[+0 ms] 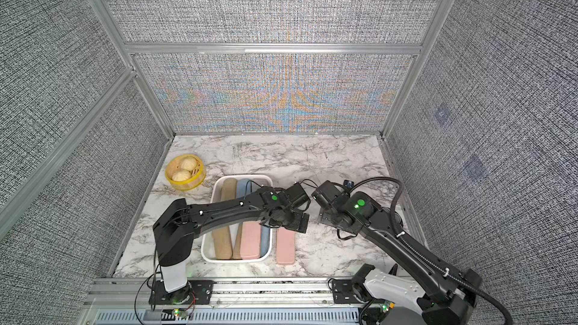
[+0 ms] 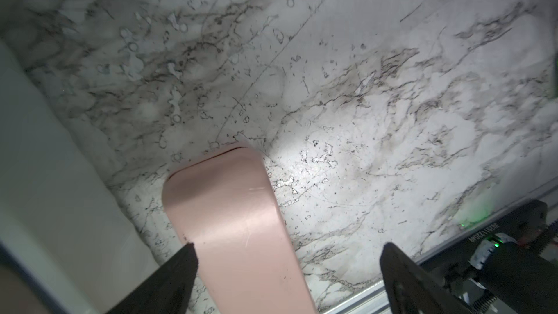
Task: Put the glasses cases into the storage boxes
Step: Pick up the glasses case at the center of the board.
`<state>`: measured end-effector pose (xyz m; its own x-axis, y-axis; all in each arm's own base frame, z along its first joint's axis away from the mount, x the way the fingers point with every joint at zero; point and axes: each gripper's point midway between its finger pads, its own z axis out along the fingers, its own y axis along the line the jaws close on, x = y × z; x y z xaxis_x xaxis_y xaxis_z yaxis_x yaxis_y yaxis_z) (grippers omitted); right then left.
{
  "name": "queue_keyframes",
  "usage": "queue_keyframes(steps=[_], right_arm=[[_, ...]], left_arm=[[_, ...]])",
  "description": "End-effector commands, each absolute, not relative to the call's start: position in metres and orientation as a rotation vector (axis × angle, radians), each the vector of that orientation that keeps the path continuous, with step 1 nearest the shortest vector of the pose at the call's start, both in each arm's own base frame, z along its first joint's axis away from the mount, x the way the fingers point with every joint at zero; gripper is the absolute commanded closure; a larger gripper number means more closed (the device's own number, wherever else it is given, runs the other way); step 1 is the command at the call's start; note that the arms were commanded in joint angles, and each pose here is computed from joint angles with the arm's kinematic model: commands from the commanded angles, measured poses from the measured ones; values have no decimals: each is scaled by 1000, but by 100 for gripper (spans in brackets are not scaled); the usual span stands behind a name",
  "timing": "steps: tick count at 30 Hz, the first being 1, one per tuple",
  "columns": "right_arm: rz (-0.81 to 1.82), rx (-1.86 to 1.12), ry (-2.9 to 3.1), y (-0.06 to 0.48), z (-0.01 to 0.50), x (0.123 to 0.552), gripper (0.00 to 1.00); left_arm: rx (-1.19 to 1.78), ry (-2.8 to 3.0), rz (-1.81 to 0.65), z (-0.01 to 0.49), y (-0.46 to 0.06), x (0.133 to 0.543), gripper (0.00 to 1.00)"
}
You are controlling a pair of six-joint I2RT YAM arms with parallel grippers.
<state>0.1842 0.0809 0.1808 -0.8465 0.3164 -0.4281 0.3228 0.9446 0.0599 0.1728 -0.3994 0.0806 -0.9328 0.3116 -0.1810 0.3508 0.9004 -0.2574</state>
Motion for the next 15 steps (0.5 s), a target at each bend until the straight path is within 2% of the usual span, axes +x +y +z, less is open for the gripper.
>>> queue_keyframes(steps=[1,5,15], right_arm=[[-4,491,2683,71,178,169,17],[-15,494,2704,59,176,156,15],[23,490,2730,44,179,129,14]], left_arm=[[400,2977,-334,69,-394,167,3],[268,2991,-238,61,-386,167,2],[152,2994,17,39,-377,172,1]])
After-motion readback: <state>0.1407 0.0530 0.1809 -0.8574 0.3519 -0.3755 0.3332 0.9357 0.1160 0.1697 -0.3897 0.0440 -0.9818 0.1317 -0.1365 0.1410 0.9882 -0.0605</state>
